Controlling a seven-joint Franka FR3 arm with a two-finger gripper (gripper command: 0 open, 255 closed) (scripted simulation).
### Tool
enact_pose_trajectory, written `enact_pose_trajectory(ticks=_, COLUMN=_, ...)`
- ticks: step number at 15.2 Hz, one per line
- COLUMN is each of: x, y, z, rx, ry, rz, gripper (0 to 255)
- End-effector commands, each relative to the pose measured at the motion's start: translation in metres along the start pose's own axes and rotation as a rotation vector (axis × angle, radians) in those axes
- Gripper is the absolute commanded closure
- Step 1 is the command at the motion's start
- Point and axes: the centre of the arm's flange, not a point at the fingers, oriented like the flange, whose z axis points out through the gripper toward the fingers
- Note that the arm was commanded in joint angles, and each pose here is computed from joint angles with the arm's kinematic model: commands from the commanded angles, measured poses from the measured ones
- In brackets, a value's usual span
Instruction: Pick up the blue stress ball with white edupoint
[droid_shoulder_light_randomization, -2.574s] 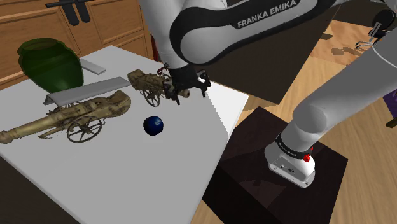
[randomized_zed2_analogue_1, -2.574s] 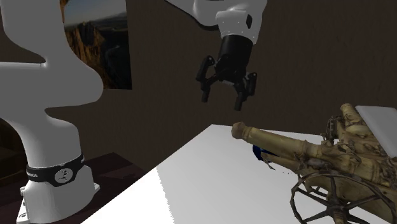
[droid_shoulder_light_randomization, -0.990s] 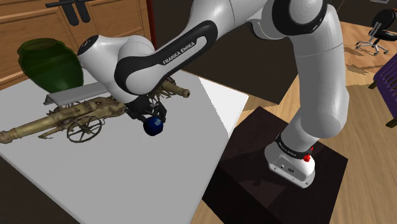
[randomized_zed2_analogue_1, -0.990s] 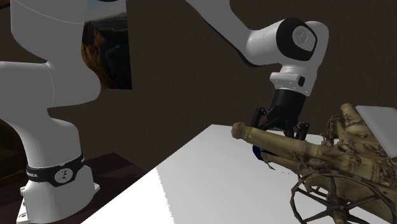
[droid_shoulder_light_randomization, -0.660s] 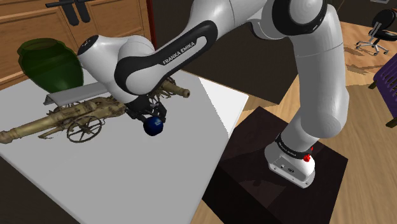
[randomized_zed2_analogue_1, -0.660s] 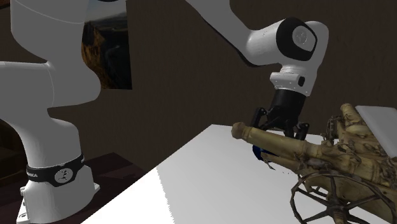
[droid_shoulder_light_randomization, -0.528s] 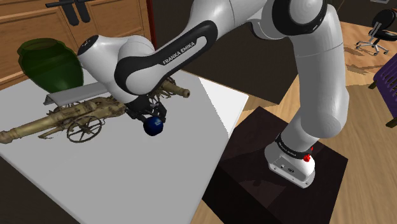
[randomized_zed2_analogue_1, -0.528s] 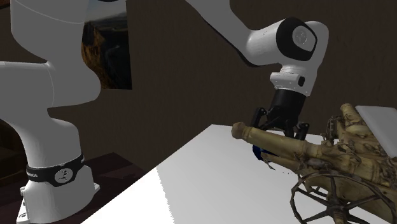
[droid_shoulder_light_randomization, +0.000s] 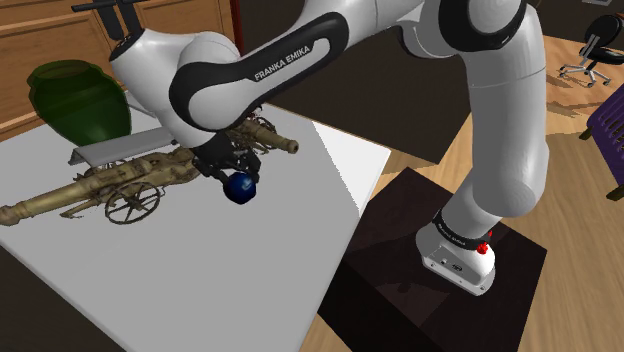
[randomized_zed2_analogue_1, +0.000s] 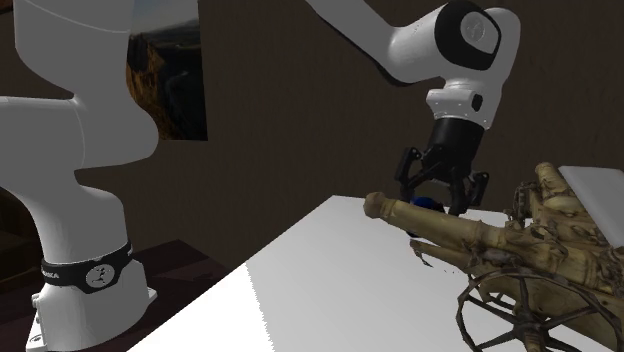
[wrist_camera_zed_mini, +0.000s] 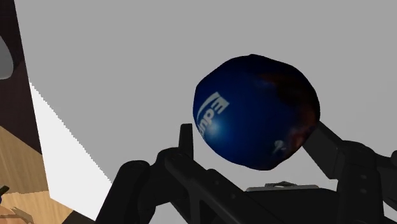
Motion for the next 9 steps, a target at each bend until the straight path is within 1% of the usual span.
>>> enact_pose_trajectory(ticks=1, x=0.001, y=0.004, z=-0.009, rx=0.000, ry=0.000, rz=0.000, gripper=255)
enact_pose_trajectory(ticks=7, x=0.006, y=0.014, z=-0.039, rx=0.000, ry=0.000, rz=0.000, gripper=255)
enact_pose_trajectory(ticks=9, x=0.006, y=0.014, z=-0.040, rx=0.000, ry=0.000, rz=0.000, gripper=255)
